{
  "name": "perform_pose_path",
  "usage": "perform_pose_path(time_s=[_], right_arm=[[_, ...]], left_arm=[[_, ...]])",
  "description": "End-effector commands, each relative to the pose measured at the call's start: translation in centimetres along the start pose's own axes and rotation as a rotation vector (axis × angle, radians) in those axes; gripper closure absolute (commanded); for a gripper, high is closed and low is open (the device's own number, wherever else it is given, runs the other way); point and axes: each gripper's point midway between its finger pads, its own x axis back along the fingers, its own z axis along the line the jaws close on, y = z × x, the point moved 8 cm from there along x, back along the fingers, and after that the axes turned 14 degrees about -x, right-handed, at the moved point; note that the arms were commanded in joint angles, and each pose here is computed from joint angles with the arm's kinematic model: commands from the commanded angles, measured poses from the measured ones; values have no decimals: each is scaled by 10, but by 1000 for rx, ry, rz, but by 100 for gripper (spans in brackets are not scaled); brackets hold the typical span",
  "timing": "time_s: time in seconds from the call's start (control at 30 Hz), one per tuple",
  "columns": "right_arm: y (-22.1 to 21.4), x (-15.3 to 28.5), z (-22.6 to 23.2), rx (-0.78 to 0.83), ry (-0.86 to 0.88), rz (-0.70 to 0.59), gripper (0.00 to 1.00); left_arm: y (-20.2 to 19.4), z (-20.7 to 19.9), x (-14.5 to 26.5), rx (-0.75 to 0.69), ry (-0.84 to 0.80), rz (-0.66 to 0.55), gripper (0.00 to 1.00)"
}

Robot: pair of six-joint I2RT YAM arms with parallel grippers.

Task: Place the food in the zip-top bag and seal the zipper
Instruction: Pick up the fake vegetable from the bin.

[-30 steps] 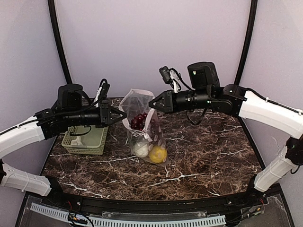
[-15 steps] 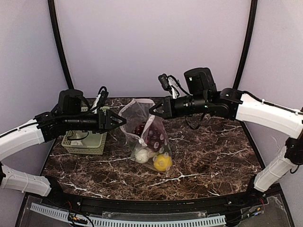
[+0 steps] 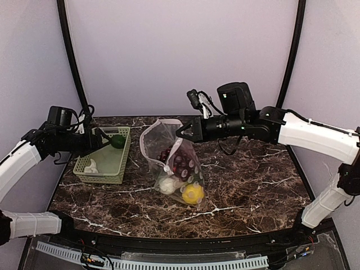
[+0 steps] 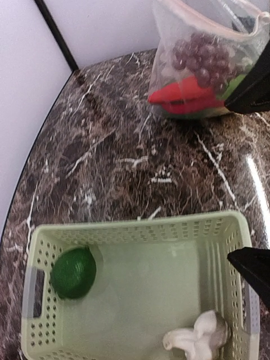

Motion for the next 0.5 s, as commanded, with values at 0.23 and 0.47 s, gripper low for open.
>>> perform_pose_path(time_s=[0.23, 0.47], right_arm=[[8, 2, 11, 12, 93, -54, 100], [7, 3, 12, 10, 105, -49, 100]], left_arm=[[-22, 92, -31, 6, 510, 170, 41], [-25, 115, -51, 19, 633, 175, 48]])
